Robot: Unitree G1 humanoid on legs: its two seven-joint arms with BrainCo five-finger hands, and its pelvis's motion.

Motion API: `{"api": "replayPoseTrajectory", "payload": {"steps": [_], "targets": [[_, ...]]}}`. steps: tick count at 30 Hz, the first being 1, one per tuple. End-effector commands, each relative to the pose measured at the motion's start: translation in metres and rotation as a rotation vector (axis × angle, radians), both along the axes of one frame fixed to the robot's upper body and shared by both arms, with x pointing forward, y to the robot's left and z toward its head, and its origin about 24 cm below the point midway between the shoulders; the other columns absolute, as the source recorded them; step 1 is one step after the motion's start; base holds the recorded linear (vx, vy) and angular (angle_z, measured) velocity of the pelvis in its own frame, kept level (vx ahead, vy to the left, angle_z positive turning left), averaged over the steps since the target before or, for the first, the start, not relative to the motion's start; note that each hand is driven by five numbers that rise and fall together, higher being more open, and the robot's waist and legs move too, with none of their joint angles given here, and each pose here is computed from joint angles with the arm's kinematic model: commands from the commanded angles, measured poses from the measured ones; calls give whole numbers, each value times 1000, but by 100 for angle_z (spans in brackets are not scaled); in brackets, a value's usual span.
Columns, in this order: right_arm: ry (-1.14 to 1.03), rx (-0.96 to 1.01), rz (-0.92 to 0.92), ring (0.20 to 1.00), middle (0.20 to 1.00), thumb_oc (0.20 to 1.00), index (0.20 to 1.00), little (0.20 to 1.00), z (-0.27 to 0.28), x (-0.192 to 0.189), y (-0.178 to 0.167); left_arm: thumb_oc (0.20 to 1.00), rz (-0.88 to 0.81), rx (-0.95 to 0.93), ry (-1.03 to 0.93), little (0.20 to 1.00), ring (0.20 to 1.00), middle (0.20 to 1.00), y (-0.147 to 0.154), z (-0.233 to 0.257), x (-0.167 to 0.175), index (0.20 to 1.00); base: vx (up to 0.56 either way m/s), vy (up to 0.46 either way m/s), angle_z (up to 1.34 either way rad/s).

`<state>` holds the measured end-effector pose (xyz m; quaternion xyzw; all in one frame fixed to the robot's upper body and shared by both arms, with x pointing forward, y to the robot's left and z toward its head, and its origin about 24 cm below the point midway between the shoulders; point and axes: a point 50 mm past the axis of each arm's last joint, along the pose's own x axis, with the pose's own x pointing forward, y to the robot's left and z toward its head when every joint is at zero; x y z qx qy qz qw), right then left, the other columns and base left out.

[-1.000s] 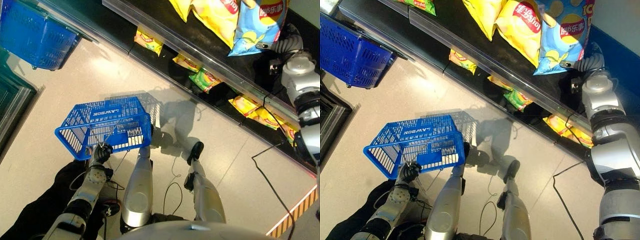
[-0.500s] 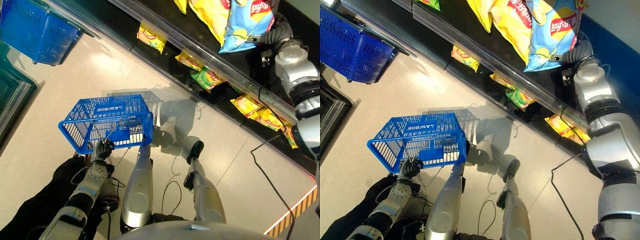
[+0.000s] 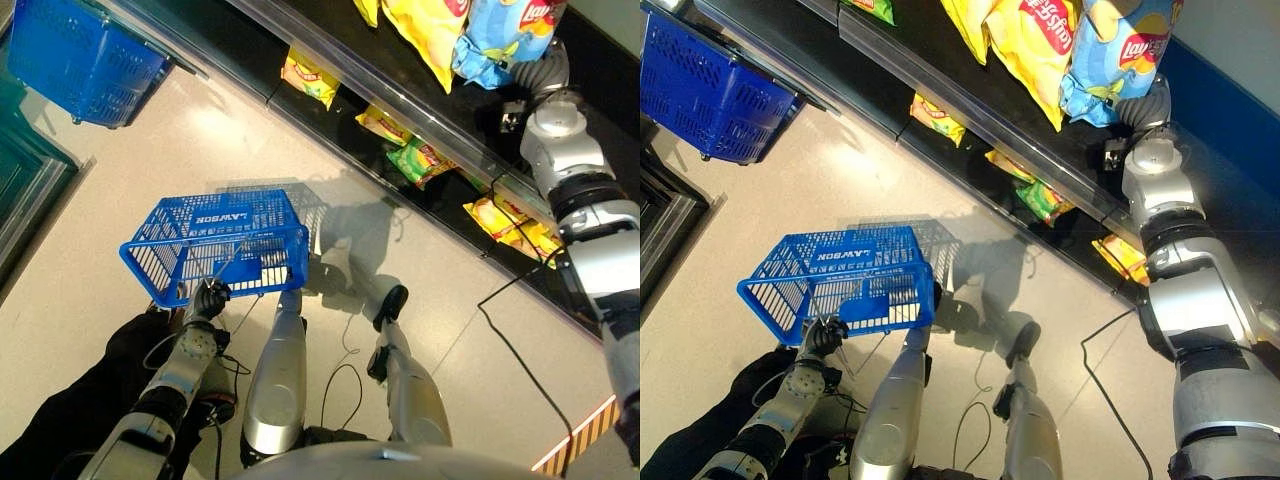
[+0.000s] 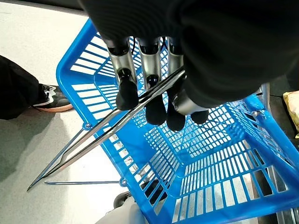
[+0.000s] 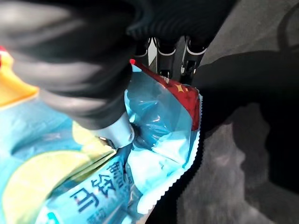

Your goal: Pick up the snacks into the basket

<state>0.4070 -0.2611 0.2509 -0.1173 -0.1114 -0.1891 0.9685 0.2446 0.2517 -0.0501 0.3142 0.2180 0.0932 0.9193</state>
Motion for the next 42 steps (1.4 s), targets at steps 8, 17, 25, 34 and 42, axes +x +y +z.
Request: {"api": "replayPoseTrajectory", "payload": {"steps": [8,17,25,34,42], "targets": [[-44,167,-40,200,200,200,200,200,-26,-16,-28,200,-56,67,139,200,200,200,-2,-26,-30,200,-12,4,2],[-320,133,-37,200,200,200,200,200,14,-51,-45,200,13,64,134,200,200,200,9,-24,-30,200,3,-10,-2],[-464,29,60,200,200,200,200,200,44,-83,-45,200,90,62,191,200,200,200,22,-32,-38,200,33,-32,-6],[-423,-60,375,200,200,200,200,200,-3,-131,-4,200,151,33,294,200,200,200,28,-46,-53,200,53,-42,-13],[-25,-106,501,200,200,200,200,200,-108,-165,23,200,255,-11,332,200,200,200,37,-52,-62,200,-24,-48,-8]]}}
